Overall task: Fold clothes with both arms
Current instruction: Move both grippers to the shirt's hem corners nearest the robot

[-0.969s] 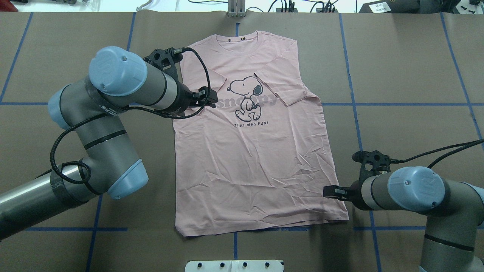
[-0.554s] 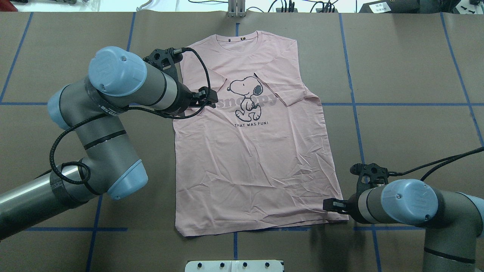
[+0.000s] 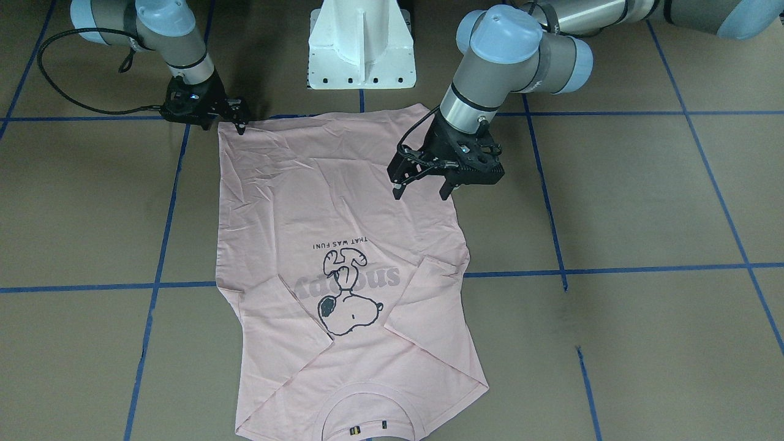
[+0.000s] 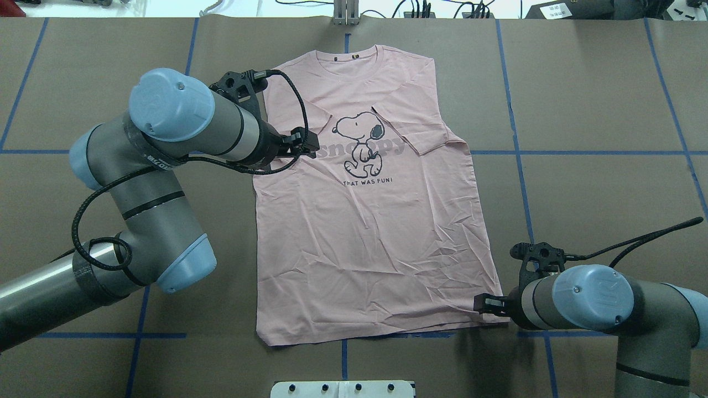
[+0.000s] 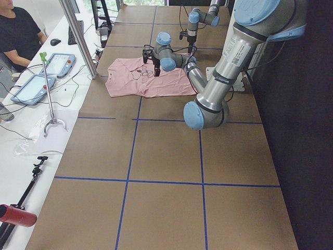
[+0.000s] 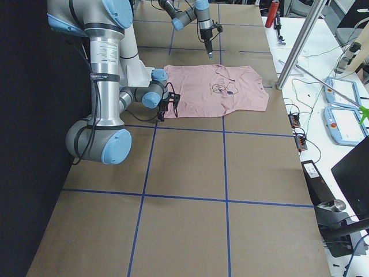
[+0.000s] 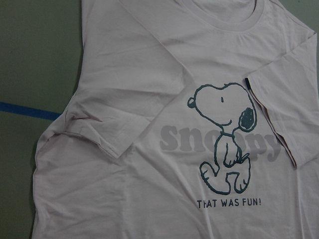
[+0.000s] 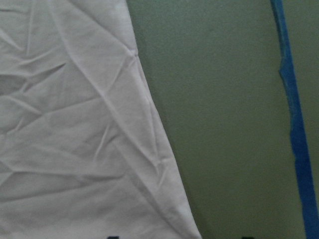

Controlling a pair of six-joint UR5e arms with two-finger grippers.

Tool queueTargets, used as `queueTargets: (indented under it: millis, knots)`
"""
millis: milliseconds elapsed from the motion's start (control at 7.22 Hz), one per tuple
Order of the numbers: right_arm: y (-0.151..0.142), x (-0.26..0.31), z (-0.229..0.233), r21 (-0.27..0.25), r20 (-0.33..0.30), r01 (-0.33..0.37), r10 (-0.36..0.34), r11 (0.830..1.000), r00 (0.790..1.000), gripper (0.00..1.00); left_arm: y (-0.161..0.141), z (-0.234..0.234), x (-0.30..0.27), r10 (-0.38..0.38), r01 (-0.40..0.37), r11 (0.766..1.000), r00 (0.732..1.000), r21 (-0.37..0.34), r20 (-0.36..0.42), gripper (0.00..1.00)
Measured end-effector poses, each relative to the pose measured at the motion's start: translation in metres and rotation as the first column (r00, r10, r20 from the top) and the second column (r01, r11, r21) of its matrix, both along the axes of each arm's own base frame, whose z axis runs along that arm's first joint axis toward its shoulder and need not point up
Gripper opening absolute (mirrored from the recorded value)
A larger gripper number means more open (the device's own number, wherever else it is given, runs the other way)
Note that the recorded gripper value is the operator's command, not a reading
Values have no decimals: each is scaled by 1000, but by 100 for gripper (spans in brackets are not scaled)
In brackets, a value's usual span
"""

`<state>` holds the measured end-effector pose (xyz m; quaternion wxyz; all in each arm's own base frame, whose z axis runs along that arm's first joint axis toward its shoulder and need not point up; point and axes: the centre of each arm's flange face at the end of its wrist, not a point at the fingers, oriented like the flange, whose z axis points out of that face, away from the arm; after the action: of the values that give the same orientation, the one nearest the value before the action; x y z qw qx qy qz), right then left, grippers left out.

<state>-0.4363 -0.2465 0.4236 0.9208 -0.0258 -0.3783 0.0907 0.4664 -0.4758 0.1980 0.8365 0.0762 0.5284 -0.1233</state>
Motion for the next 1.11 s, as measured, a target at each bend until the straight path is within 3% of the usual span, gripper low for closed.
queueTargets:
  millis: [138,277,831,1107]
  knots:
    - [0,0,0,-2,1,2,-2,1000,1000,5,0,1,0,0,0,1000,1000,-1,2,100]
    - [1,0,0,-3,1,4,-4,1000,1000,0,0,2,0,0,0,1000,1000,-2,3,100]
    - [0,2,-7,4,13,-1,1,1000,1000,0,4,8,3,5,-5,1000,1000,-5,9,100]
    - [0,9,-22,16,43,-8,7,1000,999,0,26,38,8,28,-26,999,999,-47,31,100]
